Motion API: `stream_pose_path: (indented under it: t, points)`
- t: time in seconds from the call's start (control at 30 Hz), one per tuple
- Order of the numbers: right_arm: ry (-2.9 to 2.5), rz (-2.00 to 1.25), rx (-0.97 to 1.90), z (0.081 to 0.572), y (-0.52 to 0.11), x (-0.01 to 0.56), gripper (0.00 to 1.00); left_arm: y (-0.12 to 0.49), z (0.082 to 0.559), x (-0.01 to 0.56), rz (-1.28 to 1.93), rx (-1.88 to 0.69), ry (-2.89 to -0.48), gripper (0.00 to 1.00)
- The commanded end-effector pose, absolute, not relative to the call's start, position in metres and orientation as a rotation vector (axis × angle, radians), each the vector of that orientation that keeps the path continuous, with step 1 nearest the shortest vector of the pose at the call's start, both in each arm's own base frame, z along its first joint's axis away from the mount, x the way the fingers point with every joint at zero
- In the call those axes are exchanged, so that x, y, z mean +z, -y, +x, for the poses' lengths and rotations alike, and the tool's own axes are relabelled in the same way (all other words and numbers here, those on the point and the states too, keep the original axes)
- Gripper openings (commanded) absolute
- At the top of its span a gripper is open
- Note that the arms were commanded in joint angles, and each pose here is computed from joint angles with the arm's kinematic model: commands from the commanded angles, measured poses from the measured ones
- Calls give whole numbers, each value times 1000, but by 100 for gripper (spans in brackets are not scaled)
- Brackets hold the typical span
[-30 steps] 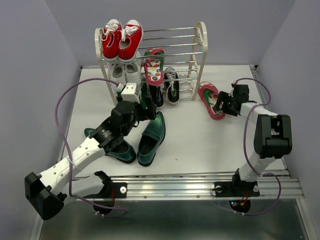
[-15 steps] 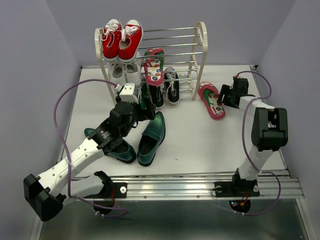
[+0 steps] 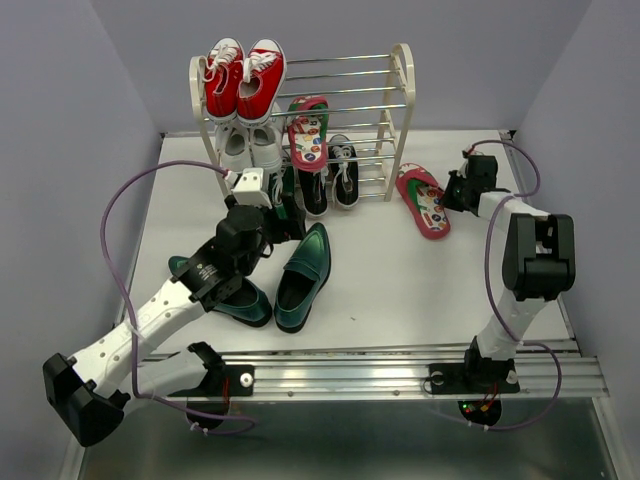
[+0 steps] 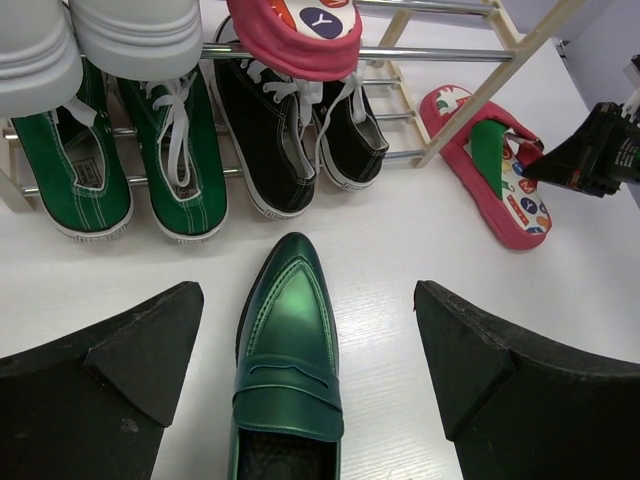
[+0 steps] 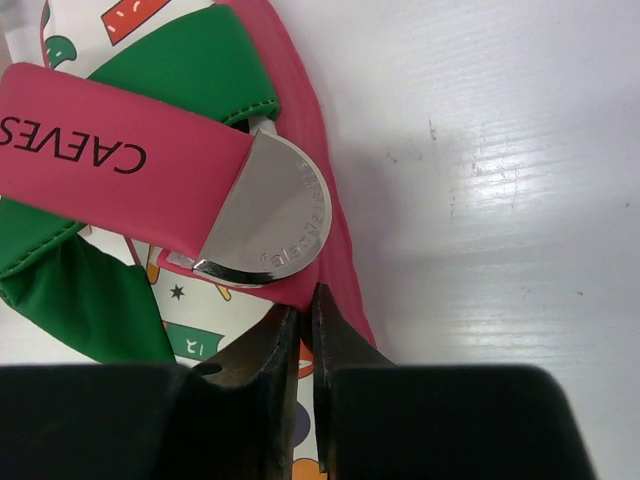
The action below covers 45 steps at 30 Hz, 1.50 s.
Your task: Place and organize the shoes onto the shoe shelf
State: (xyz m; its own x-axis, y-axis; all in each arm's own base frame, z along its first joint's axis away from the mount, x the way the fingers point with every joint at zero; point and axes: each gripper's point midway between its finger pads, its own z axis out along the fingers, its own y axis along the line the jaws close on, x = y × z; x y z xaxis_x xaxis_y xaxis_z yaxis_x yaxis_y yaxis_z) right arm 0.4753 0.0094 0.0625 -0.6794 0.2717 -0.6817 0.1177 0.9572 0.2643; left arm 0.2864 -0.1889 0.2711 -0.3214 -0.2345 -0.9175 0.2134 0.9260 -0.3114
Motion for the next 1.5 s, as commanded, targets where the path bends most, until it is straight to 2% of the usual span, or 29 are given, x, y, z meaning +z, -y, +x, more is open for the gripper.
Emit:
stream_pose_path:
  t: [0.0, 0.03, 0.17, 0.5, 0.63, 0.87, 1.1, 1.33, 1.47]
  points:
    - [-2273, 184, 266, 474, -21, 83, 3, 184, 278, 281, -49, -487, -1814, 99]
    - [-2259, 194, 247, 472, -18, 89, 1, 185, 276, 280, -54, -502, -1817, 99]
    - [-2167, 309, 154, 453, -5, 127, 1, 186, 270, 274, -49, -533, -1835, 99]
    - [-2124, 358, 217, 346, -15, 198, 1, 182, 267, 259, -87, -515, -1891, 99]
    - [-2190, 227, 343, 302, -39, 221, 1, 183, 266, 262, -86, -528, -1882, 99]
    - [-2076, -68, 709, 253, -99, 297, 1, 181, 268, 263, -102, -523, -1865, 99]
    - [-1929, -245, 889, 247, -128, 347, 1, 181, 270, 265, -105, -513, -1861, 99]
    - [-1771, -321, 958, 274, -151, 397, 1, 191, 278, 269, -100, -540, -1839, 99]
    - [-1751, -323, 927, 302, -169, 400, 1, 192, 281, 274, -83, -526, -1832, 99]
